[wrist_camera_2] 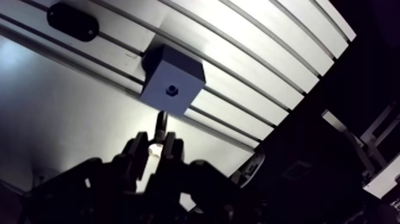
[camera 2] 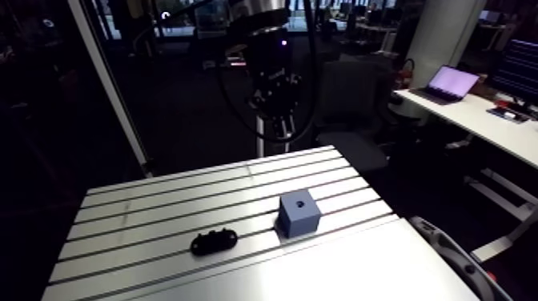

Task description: Pick up the M10 bolt and insert it into the hex recess until seated.

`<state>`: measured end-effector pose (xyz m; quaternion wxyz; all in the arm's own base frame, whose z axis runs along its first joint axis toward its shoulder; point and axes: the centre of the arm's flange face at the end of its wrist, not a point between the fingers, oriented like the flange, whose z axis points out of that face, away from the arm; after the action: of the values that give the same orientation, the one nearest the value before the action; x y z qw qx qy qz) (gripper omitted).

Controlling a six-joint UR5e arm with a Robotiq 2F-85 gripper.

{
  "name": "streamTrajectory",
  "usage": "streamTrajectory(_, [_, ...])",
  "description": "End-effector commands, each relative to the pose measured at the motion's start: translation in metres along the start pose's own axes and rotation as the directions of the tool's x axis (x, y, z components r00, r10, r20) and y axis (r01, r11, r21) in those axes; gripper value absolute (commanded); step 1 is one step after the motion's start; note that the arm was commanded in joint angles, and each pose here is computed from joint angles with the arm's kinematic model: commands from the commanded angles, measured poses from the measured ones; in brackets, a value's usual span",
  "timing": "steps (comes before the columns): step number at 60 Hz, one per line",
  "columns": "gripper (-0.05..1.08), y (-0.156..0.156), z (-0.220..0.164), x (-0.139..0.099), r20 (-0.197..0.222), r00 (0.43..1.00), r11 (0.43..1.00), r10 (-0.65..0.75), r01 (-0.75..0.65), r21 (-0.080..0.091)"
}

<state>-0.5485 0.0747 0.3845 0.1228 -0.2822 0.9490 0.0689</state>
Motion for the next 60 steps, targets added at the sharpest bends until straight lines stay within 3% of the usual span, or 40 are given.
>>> streamTrajectory(1, [1.08,-0.003,0.005,-0.006,0.003,1.0,1.0,-0.002,0.002,-0.001])
streamTrajectory(31, [1.08,-0.012,0.014,-0.011,0.01,1.0,1.0,-0.001,0.001,0.007])
streamTrajectory(37, [1.08,-0.018,0.022,-0.013,0.018,1.0,1.0,-0.002,0.002,0.017])
streamTrajectory(46, [1.08,-0.02,0.031,-0.013,0.013,1.0,1.0,-0.001,0.001,0.003])
streamTrajectory(60, [1.08,-0.013,0.037,-0.019,0.015,1.0,1.0,0.018,-0.018,0.007])
